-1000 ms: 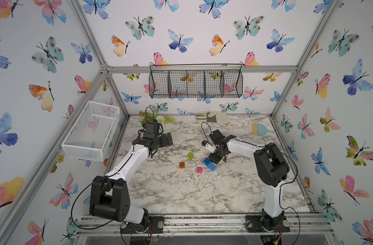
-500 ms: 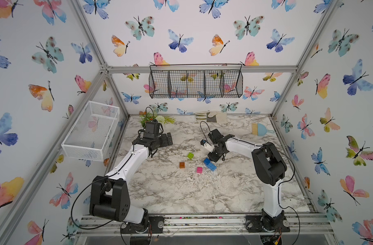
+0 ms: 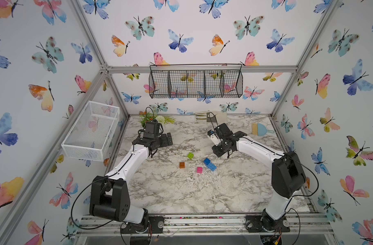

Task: Assemble the letter y with lego
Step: Pick up the lego brick from the center of the board, then assemble the lego brick with the lego brick.

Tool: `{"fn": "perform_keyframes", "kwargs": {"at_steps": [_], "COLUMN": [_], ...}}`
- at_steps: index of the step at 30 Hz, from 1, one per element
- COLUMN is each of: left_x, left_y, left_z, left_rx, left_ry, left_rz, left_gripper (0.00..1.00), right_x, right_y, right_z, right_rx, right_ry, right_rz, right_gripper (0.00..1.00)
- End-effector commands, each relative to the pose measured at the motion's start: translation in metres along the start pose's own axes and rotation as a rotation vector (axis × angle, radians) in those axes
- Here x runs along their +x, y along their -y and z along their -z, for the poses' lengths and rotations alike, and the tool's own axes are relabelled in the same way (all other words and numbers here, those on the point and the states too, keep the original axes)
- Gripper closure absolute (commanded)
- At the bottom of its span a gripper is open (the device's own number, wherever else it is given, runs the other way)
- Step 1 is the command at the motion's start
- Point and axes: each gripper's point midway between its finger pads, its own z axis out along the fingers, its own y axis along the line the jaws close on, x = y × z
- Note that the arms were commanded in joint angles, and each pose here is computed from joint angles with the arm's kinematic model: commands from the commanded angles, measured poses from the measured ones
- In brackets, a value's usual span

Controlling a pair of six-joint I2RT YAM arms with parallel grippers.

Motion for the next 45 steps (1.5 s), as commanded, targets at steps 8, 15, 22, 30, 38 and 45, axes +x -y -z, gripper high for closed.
{"fn": "perform_keyframes", "kwargs": {"at_steps": [8, 15, 22, 30, 38, 45], "left_x": [-0.005, -0.004, -0.005, -0.005, -0.004, -0.004], "left_y": [0.002, 0.002, 0.002, 0.002, 0.001, 0.0], "left_z": [0.002, 0.001, 0.002, 0.001, 0.001, 0.001], "left_rx": [0.001, -0.001, -0.002, -0.003, -0.007, -0.01], "left_ry": [0.003, -0.002, 0.001, 0.0, -0.001, -0.001], "left_rz": [0.003, 0.003, 0.001, 0.002, 0.002, 0.002], "left_gripper": [0.02, 0.02, 0.02, 0.02, 0.02, 0.02], "right_x": [0.066, 0.065, 0.071, 0.072, 0.066, 0.075], "right_y": [-0.023, -0.039, -0.05, -0.053, -0.061, -0.063], "right_z": [-0.007, -0.011, -0.03, -0.034, -0.033, -0.043], "right_rx": [-0.068, -0.119, -0.108, -0.119, -0.148, -0.15], "right_ry": [-0.018, -0.015, -0.075, -0.082, -0.058, -0.107], "right_rz": [0.058, 0.146, 0.207, 0.209, 0.206, 0.198], "right_gripper": [0.83, 0.82, 0.82, 0.82, 0.82, 0.82]}}
